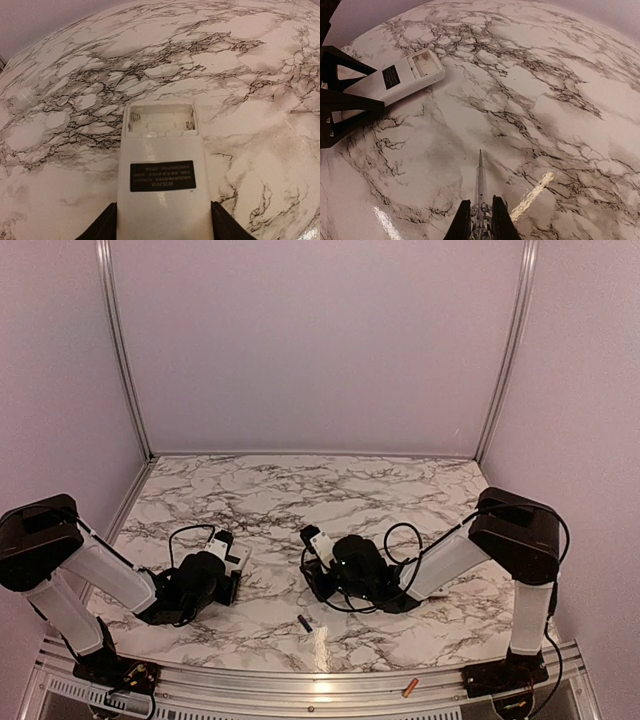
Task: Unload the batteries from the remote control
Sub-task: Place the remote control without batteries at the center of the board.
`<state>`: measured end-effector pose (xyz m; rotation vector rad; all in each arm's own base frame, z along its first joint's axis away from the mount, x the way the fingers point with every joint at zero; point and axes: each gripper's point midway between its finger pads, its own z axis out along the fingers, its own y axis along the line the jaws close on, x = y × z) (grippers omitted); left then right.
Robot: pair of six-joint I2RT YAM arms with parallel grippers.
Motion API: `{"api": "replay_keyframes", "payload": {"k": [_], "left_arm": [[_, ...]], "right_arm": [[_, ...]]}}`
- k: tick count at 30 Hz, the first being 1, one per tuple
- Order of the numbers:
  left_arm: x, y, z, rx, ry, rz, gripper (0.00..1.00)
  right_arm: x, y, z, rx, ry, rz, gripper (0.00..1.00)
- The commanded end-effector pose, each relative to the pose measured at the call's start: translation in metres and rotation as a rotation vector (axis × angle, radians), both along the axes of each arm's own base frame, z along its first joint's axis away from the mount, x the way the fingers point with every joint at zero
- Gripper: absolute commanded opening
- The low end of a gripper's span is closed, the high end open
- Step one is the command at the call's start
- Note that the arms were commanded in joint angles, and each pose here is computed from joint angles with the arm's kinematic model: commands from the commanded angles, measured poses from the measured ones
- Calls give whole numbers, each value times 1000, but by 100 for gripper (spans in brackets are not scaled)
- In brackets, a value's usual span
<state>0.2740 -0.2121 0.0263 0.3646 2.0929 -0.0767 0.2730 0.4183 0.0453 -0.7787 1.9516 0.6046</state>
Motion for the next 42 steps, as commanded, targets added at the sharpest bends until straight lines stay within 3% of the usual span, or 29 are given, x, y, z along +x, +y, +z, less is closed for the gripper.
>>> {"api": "replay_keyframes", "payload": {"k": [1,5,11,25,35,42], "left_arm": [[1,-1,2,-28,-9,7,65],[2,-1,4,-33,-12,10,82],[4,-2,9,-28,-18,15,93],[19,7,74,-29,-208,64,95],[26,9,113,-90,-347,97,95],[31,0,113,-77,-365,70,95]], "right_arm": [[0,13,3,10,-16,27,0],[0,13,-1,0,-16,30,0],[2,14,-4,-14,-20,29,0],[4,29,-25,-58,3,69,0],[6,40,-41,-90,39,85,14],[7,42,-51,-114,70,77,17]]}}
